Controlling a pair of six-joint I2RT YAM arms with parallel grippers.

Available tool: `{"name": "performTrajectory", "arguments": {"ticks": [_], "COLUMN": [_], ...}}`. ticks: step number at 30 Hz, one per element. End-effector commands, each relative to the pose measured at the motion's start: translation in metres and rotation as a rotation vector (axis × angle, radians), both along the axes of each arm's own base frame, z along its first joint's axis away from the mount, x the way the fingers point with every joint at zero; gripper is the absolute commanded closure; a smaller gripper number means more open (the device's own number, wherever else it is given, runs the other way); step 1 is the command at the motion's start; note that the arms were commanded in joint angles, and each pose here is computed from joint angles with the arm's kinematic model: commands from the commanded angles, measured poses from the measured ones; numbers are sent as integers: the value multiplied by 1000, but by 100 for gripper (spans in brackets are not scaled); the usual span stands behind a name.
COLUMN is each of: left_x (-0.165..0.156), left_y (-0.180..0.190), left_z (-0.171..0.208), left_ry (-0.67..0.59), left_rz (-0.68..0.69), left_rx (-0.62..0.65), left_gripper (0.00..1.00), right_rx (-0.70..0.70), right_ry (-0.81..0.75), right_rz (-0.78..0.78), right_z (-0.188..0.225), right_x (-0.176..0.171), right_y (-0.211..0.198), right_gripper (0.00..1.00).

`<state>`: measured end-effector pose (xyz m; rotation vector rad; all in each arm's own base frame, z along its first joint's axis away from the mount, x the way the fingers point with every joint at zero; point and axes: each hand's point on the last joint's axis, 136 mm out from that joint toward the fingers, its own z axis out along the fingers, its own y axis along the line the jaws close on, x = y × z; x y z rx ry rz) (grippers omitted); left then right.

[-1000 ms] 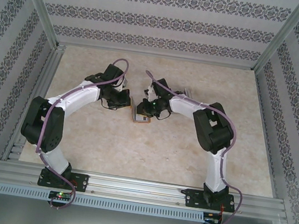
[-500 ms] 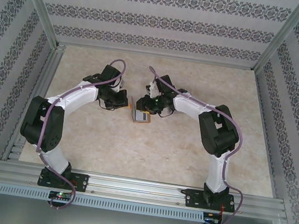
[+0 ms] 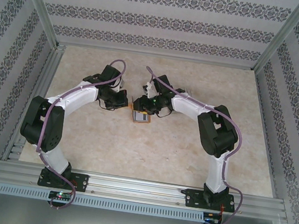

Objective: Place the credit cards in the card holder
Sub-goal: Flip over the card slot on the card holder.

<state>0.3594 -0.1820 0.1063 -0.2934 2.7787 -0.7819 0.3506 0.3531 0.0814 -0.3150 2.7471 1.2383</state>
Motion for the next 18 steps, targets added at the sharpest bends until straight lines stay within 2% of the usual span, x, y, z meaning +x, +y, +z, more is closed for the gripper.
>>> {"name": "performTrajectory", "arguments": {"ticks": [1, 10, 18], "left_x": [3, 2, 3], "left_y": [-1, -1, -2], "left_z": [-3, -4, -5], "left_ry": [0, 0, 1], "left_rz": [3, 2, 3], "left_rx": [-11, -11, -13], "left_gripper": [100, 100, 100], "right_rx": [7, -26, -30], "right_ry": [0, 23, 17], "right_rz": [33, 23, 13], "right_z": [-1, -17, -15], "right_x": [-2, -3, -3], "right_y": [7, 2, -2], "right_gripper": [58, 61, 62]}}
